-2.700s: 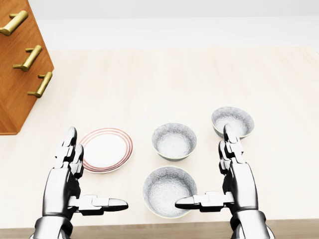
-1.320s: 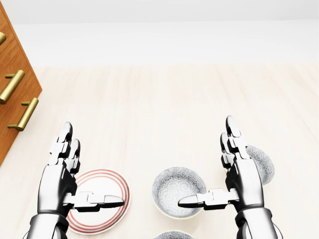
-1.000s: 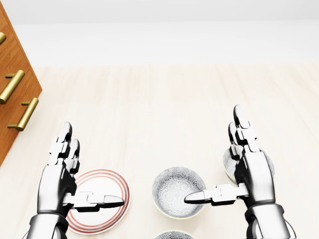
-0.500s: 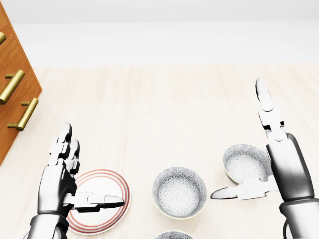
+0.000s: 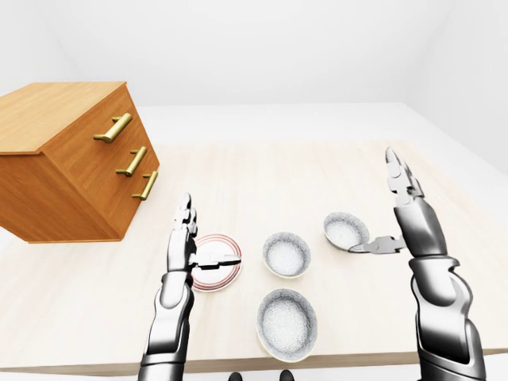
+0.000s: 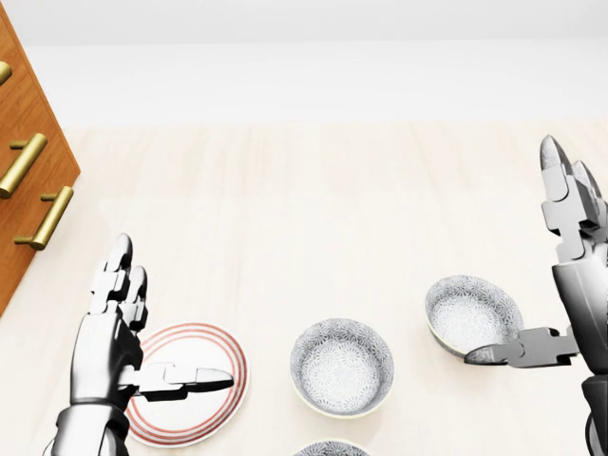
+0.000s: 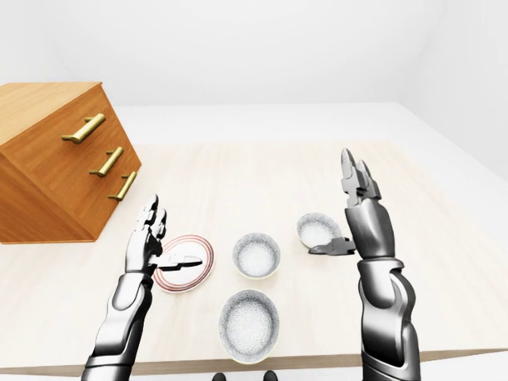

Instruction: Stack the bowl at the front on the bowl in the middle.

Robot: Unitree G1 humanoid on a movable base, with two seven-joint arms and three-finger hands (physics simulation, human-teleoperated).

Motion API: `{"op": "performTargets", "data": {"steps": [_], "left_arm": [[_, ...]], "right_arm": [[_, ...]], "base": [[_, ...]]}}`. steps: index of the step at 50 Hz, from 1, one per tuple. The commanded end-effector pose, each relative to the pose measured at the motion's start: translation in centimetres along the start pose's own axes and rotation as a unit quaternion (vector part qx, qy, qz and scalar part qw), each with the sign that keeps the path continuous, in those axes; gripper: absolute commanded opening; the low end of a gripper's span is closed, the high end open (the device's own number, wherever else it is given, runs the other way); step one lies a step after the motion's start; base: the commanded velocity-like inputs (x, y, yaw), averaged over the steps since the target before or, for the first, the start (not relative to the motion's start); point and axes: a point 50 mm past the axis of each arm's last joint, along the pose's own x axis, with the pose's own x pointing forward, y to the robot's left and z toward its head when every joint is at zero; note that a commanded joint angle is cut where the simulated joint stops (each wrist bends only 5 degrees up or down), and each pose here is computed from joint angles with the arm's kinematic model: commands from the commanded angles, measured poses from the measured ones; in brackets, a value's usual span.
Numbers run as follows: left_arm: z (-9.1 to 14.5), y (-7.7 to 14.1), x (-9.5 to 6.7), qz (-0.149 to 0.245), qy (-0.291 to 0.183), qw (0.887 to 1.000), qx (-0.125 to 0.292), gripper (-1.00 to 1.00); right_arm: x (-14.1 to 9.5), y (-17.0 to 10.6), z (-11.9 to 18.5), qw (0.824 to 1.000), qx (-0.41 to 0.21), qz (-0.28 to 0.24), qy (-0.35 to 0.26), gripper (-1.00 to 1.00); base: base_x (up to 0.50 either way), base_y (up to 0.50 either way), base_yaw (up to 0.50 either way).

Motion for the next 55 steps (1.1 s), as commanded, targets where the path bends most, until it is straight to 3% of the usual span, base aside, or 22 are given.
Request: {"op": "performTargets", "data": {"steps": [1, 3, 7, 34, 55], "left_arm": [[-0.1, 0.2, 0.2, 0.006, 0.0, 1.0, 0.0, 1.0], [0.0, 0.3, 0.2, 0.007, 0.0, 1.0, 0.001, 1.0], [-0.2, 0.4, 0.4, 0.012, 0.003, 1.0, 0.004, 1.0], [-0.1, 0.4, 0.3, 0.013, 0.0, 1.0, 0.002, 1.0], [0.0, 0.3, 0.3, 0.011, 0.002, 1.0, 0.001, 1.0]], "right_arm": [[-0.4, 0.3, -2.4, 0.991, -0.117, -0.008, 0.057, 1.0], [-0.6, 0.4, -3.1, 0.981, -0.18, -0.023, 0.068, 1.0], [-1.0, 0.6, -3.4, 0.975, -0.207, -0.018, 0.075, 1.0], [-1.8, 1.8, -4.2, 0.962, -0.262, -0.012, 0.081, 1.0], [-2.6, 4.7, -3.5, 0.939, -0.342, -0.027, 0.023, 1.0]], "base": [[0.0, 0.0, 0.0], [0.0, 0.0, 0.0], [0.0, 0.0, 0.0], [0.0, 0.0, 0.0], [0.0, 0.0, 0.0]]}}
